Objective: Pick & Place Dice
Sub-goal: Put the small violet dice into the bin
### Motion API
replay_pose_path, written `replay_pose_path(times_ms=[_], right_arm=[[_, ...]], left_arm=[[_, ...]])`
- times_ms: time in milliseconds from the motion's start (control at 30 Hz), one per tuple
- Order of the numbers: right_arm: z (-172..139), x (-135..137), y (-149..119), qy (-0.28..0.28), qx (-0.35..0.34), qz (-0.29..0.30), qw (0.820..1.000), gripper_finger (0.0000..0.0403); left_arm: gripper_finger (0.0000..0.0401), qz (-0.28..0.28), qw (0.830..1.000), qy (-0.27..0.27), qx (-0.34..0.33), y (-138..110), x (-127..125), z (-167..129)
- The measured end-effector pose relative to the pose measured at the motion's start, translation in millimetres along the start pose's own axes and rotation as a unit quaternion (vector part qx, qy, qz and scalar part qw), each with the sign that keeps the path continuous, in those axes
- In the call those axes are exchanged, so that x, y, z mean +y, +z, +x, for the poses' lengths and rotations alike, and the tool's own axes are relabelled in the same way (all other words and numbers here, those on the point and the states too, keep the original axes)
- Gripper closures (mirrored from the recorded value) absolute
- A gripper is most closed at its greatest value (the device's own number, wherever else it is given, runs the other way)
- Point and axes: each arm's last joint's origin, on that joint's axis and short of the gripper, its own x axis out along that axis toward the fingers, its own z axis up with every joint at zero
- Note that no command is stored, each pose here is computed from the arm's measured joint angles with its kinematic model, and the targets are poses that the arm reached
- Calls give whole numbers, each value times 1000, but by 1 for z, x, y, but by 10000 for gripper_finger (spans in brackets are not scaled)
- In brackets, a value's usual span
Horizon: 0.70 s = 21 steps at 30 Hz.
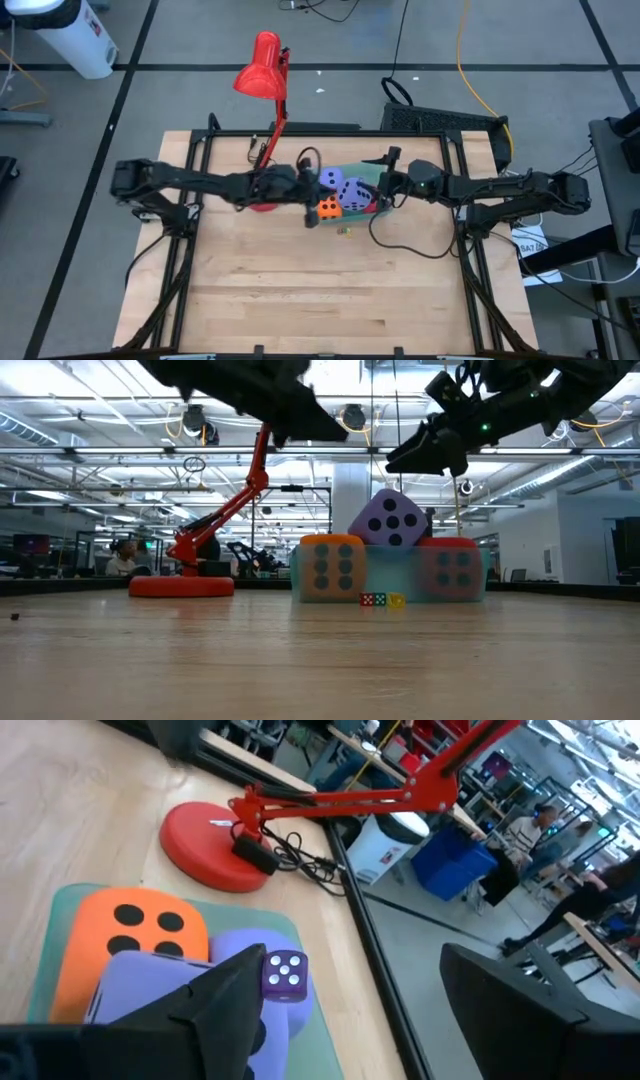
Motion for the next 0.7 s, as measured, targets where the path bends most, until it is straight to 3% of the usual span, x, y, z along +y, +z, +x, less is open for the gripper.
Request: replay_pose_path(times_ms=[300, 700], right_arm=[[2, 2, -2, 4, 8, -11, 1000, 112], [3, 2, -2, 3, 4, -18, 1000, 112]], left_arm=[[400, -14, 1000, -23, -16, 12, 19, 46], [400, -32, 999, -26, -4, 11, 38, 73]])
